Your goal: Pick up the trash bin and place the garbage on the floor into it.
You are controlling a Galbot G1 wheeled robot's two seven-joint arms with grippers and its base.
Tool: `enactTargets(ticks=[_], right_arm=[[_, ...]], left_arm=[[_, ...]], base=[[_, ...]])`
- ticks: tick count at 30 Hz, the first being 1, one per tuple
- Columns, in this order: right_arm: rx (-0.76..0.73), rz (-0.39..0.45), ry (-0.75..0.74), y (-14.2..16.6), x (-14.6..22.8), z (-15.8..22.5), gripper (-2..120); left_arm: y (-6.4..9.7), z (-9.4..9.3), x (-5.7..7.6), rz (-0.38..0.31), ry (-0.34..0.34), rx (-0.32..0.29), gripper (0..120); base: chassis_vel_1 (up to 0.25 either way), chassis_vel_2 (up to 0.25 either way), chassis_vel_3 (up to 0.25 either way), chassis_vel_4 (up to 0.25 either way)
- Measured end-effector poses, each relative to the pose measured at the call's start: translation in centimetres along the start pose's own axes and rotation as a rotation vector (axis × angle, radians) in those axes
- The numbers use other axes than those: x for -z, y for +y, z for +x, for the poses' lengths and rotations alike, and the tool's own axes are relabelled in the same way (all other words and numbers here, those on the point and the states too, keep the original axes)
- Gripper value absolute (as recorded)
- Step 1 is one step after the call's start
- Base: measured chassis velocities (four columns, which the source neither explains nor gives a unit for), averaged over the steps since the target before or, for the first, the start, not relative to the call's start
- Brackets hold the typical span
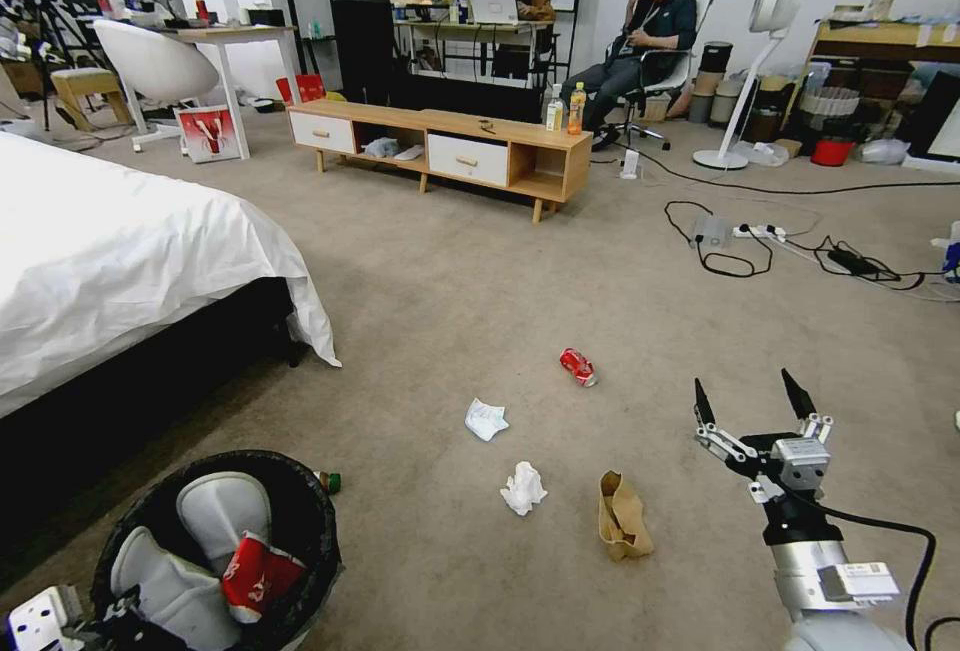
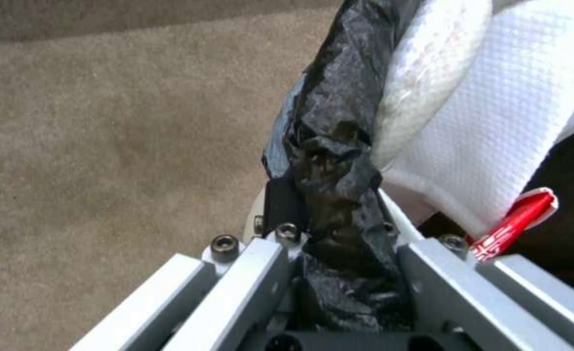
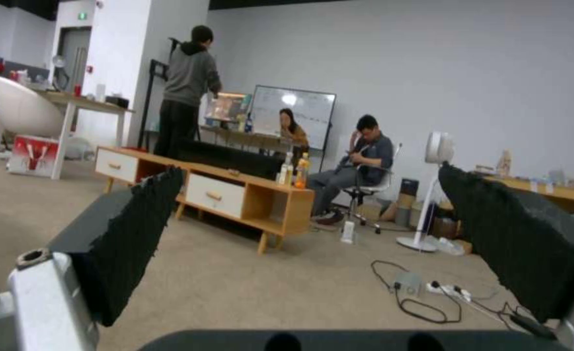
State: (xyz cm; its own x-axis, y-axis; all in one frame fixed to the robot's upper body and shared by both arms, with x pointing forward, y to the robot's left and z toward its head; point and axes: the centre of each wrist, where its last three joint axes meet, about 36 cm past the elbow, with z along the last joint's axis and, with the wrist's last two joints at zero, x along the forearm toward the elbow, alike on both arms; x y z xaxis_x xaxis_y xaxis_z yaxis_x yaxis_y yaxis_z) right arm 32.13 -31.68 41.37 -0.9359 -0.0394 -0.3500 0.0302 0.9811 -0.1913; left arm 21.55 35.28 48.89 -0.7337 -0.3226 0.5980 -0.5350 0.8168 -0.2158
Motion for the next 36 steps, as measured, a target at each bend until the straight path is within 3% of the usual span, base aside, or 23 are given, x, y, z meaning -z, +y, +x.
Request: enactTargets(ticks=[36], right_arm=[[-0.004,0.003,0.003,-0.19,-0.47,-0.08,100]], left_arm=[[-0.06,-0.22,0.07,0.002,-0.003,-0.002,3]], base=[[0.021,0.022,0.022,0.02]])
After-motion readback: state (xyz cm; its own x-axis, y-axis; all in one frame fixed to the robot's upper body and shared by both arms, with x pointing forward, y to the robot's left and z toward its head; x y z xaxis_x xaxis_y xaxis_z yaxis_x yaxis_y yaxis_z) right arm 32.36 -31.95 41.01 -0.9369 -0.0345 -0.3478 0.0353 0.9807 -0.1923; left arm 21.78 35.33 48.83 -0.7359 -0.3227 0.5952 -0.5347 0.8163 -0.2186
